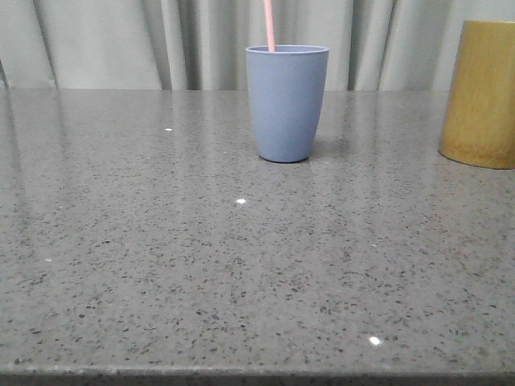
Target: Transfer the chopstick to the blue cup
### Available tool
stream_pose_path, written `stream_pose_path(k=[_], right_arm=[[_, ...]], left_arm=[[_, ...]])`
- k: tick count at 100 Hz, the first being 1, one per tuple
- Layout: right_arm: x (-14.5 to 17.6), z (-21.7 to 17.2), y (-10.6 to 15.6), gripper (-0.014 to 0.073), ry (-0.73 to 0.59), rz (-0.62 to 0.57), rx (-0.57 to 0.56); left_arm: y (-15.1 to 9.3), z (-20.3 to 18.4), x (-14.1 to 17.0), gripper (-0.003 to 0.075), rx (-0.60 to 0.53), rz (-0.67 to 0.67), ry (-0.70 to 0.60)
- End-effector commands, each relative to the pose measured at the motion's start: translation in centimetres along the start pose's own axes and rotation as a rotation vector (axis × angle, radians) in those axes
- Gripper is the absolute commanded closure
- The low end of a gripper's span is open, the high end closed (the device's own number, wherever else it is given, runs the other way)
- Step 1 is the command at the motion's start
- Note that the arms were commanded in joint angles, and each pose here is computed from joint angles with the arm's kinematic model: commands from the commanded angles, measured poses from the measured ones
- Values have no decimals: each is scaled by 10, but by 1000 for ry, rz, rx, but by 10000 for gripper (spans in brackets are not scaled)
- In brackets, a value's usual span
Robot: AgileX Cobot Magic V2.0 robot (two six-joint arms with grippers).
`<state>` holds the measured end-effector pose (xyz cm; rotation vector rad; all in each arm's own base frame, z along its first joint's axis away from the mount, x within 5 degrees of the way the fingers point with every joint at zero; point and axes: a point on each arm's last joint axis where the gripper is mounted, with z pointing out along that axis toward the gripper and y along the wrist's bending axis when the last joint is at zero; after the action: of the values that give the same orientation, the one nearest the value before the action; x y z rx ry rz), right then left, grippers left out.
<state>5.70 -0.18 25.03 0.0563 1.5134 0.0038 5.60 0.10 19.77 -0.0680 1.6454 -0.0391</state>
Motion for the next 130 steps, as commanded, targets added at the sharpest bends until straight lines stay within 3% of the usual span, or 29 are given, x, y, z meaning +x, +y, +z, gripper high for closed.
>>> stream_pose_path(k=[1, 42, 130], right_arm=[[-4, -3, -1, 657, -112, -21, 12], [41, -5, -3, 657, -76, 12, 13], [41, -5, -3, 657, -77, 11, 13]], left_arm=[[-1, -3, -6, 739, 16, -13, -109], [-1, -3, -6, 739, 16, -13, -109], [-1, -3, -6, 739, 16, -13, -109]])
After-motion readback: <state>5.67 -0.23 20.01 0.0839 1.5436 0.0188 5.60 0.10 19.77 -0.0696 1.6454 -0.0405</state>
